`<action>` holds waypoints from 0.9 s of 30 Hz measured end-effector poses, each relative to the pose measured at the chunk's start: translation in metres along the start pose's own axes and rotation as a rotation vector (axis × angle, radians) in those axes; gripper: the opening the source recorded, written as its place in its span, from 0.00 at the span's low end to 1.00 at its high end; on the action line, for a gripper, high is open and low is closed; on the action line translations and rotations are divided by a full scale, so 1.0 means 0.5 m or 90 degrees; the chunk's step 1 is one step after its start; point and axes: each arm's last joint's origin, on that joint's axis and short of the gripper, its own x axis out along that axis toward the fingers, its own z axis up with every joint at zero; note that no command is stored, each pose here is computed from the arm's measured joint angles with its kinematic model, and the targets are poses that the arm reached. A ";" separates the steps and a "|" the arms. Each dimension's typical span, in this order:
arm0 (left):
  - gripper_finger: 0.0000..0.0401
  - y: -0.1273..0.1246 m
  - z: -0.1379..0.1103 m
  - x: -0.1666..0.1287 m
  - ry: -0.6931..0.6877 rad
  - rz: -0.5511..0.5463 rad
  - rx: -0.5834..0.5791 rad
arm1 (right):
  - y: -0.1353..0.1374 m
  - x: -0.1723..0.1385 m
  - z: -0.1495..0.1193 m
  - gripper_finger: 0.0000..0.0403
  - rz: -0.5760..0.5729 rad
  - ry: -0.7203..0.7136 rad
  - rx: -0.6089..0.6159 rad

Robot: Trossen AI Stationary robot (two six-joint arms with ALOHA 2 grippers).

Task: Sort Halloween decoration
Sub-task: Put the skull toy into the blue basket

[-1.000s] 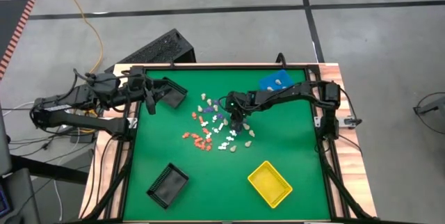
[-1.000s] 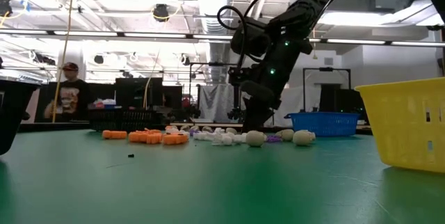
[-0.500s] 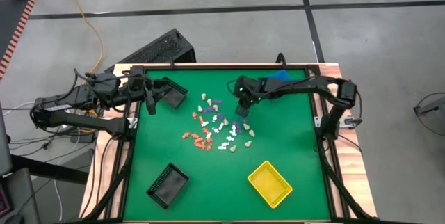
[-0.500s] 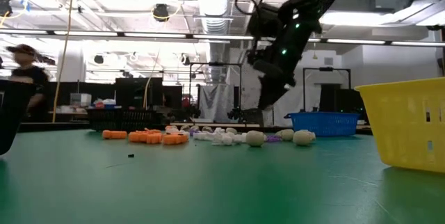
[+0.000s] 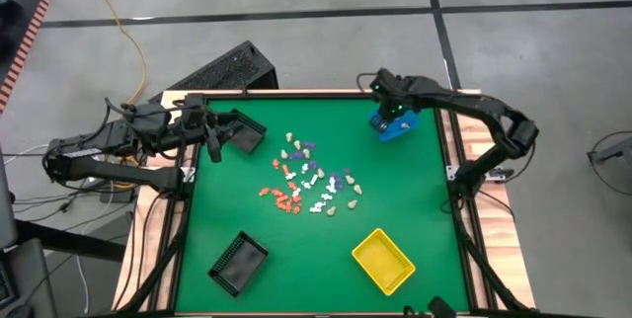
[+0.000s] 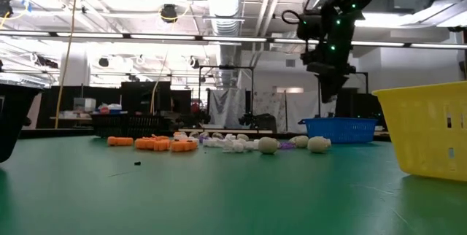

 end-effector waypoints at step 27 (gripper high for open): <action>0.43 -0.012 -0.015 0.046 0.031 0.045 0.001 | 0.210 -0.030 0.058 0.50 0.259 -0.251 -0.067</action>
